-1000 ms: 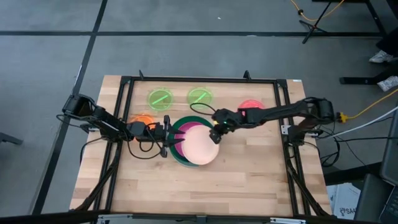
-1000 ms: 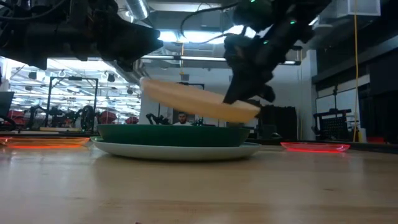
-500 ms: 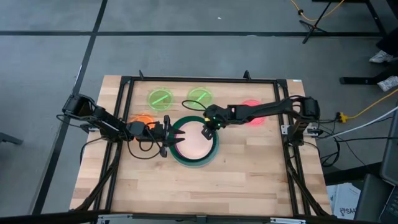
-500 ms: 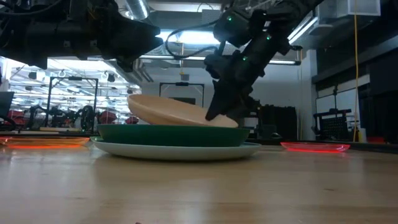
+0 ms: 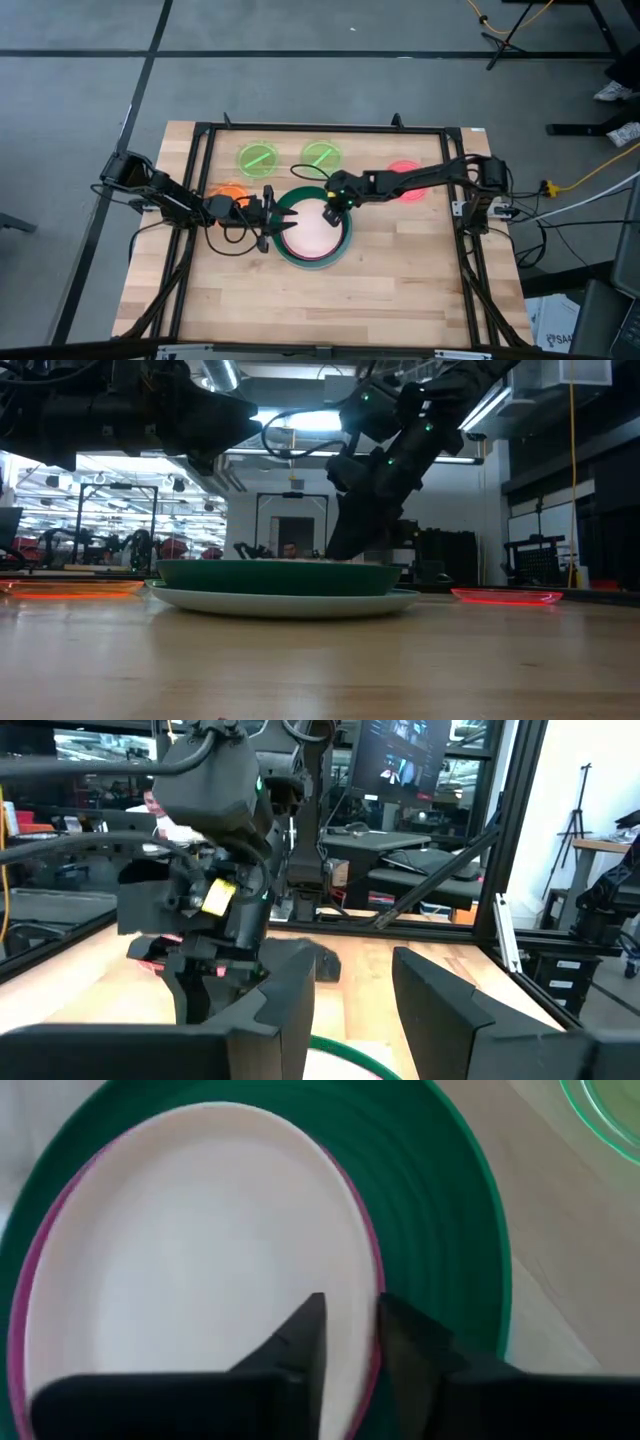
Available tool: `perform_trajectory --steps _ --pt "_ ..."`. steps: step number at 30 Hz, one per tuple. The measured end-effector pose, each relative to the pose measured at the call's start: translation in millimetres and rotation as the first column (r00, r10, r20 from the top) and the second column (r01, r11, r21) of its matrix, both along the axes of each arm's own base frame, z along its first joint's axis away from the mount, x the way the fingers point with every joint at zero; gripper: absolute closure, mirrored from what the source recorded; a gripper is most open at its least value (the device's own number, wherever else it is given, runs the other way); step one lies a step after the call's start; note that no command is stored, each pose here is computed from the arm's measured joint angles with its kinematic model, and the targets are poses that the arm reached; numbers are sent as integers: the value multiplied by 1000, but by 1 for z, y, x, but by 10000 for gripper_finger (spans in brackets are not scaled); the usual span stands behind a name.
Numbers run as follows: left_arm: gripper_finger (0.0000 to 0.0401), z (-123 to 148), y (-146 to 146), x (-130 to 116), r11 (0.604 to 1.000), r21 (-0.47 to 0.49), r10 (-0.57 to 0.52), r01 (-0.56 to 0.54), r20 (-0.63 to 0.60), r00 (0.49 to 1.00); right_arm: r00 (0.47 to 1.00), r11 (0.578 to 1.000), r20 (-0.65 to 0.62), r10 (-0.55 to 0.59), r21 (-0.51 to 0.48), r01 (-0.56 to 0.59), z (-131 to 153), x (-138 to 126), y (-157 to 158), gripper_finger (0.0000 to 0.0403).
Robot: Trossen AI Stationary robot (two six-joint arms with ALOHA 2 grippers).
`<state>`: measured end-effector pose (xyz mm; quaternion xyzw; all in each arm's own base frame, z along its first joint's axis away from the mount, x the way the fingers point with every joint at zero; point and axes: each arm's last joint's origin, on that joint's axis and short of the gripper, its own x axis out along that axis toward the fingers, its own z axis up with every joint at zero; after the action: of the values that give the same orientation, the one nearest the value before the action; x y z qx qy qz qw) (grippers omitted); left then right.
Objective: Stack plastic plates
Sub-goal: Stack the light brown plate on top of the pink plate, then stack the red transparent plate on top of the light brown plate
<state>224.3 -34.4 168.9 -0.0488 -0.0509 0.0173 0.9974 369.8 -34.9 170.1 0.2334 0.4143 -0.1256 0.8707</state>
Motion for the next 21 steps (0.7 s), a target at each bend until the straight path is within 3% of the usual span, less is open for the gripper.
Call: perform_trajectory --steps 5,13,21 --pt "271 0 0 0 1000 -1 -1 1 -4 1000 998 996 -56 -14 -88 9 24 -19 -1 281" --pt "271 -1 -4 -1 1000 1 -19 19 -6 1000 976 956 -180 -125 -286 69 65 -67 1 276" --pt "271 -1 -4 -1 1000 2 -17 17 -8 1000 887 884 -331 -320 -441 154 52 -111 -6 276"
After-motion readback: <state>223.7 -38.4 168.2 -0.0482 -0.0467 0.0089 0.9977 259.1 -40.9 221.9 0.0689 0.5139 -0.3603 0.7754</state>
